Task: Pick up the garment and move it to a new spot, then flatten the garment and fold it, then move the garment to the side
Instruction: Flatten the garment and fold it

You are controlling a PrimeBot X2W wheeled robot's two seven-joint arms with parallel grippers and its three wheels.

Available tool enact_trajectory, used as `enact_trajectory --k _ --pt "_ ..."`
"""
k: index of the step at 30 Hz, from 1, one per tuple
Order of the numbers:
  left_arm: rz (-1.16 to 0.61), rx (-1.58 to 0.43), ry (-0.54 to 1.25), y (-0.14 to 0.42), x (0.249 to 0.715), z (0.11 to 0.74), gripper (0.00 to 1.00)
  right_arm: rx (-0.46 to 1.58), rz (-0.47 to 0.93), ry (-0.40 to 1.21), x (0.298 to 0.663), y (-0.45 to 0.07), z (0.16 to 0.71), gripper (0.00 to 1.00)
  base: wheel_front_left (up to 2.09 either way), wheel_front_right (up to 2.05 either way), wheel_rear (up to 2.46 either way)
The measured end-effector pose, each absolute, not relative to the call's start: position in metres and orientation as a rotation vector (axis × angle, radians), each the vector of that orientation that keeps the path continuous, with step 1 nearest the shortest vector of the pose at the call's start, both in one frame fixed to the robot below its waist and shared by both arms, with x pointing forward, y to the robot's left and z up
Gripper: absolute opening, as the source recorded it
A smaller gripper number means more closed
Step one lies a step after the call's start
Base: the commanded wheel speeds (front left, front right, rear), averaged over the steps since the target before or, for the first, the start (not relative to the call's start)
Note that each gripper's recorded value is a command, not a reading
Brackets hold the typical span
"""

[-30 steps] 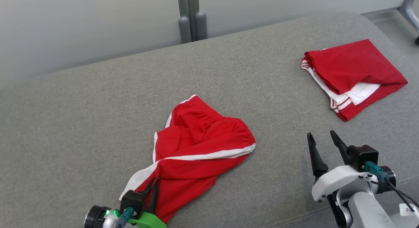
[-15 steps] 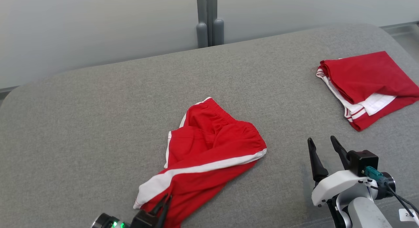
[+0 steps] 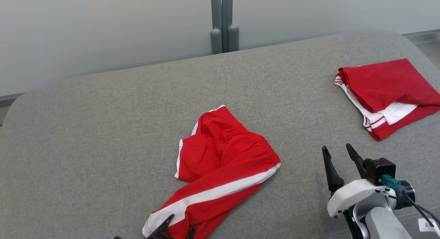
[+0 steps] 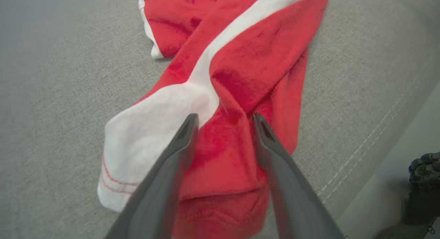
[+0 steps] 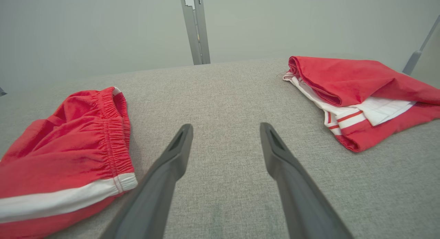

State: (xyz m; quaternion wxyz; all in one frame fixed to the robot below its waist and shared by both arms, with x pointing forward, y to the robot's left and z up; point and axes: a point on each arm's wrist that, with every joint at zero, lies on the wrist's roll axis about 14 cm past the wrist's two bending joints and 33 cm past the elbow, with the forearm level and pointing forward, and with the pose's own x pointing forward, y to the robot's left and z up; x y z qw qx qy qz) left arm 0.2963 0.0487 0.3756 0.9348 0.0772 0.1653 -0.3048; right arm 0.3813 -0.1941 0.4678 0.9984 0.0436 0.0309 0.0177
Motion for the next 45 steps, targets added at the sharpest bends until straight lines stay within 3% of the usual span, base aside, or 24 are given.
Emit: enact_trajectory --k 21,33,45 --pt "-0.161 -0.006 0.119 0.143 0.334 0.444 1.0 0.098 0.083 -0.053 0.376 -0.174 0.504 1.0 0.0 0.0 0.0" --pt "-0.067 -0.044 0.032 0.167 0.338 0.47 1.0 0.074 0.084 -0.121 0.368 -0.175 0.524 1.0 0.0 0.0 0.0" --pt "-0.079 -0.055 0.072 0.165 0.332 0.457 1.0 0.074 0.102 -0.091 0.366 -0.168 0.514 1.0 0.0 0.0 0.0"
